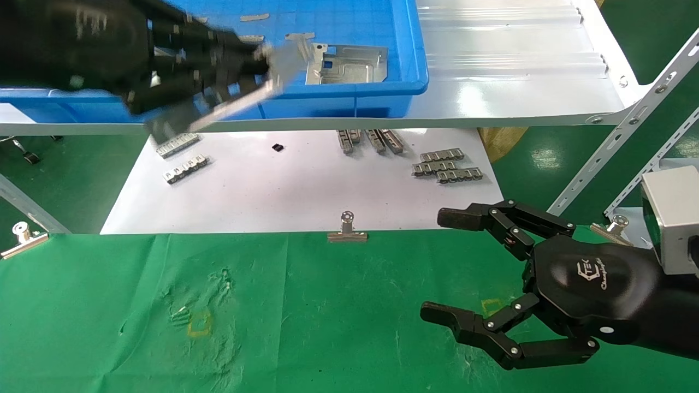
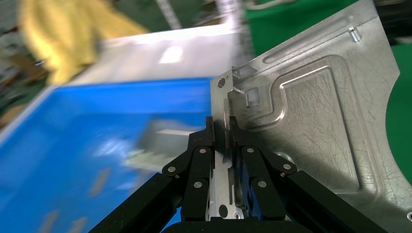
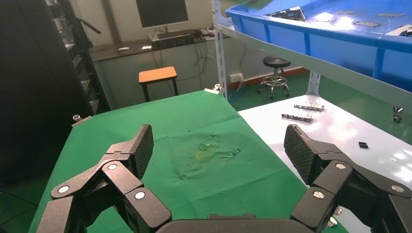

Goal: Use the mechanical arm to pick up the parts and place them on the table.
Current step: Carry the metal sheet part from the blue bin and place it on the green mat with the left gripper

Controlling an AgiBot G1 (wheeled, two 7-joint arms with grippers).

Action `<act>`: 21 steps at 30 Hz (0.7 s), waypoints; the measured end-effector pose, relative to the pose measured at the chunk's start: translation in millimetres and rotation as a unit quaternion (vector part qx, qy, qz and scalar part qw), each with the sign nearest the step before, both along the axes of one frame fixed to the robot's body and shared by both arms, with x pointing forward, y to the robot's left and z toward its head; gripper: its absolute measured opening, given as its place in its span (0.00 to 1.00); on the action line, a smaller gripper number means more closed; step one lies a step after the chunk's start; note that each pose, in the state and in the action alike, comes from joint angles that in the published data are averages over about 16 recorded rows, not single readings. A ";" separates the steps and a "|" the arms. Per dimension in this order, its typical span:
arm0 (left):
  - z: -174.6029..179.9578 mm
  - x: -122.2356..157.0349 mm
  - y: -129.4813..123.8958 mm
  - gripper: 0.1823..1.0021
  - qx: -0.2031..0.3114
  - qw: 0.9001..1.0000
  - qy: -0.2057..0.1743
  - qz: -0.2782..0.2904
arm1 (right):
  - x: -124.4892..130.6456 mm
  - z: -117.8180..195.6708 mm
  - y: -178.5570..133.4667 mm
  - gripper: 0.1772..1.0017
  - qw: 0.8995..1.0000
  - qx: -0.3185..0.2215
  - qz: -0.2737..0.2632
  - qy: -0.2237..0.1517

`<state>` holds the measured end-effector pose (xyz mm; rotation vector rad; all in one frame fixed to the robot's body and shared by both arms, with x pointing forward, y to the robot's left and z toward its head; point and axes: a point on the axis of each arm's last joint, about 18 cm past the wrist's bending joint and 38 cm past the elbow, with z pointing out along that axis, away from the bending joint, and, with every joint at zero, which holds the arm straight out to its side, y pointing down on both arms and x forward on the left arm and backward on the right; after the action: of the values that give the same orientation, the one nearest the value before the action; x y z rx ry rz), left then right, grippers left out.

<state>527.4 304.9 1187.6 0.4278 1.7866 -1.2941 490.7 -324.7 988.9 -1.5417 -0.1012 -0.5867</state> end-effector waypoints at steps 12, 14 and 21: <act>-96.3 0.2 23.1 0.06 0.130 0.991 0.005 0.042 | 0.0 0.0 0.0 1.00 1.000 0.000 0.000 0.000; -114.8 10.7 31.7 0.06 0.152 0.986 -0.001 0.066 | 0.0 0.0 0.0 1.00 1.000 0.000 0.000 0.000; -182.0 45.9 54.0 0.06 0.218 0.966 -0.026 0.138 | 0.0 0.0 0.0 1.00 1.000 0.000 0.000 0.000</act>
<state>573.4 358.9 1005.6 0.4271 2.0036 -0.6887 490.7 -324.7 988.9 -1.5417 -0.1012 -0.5867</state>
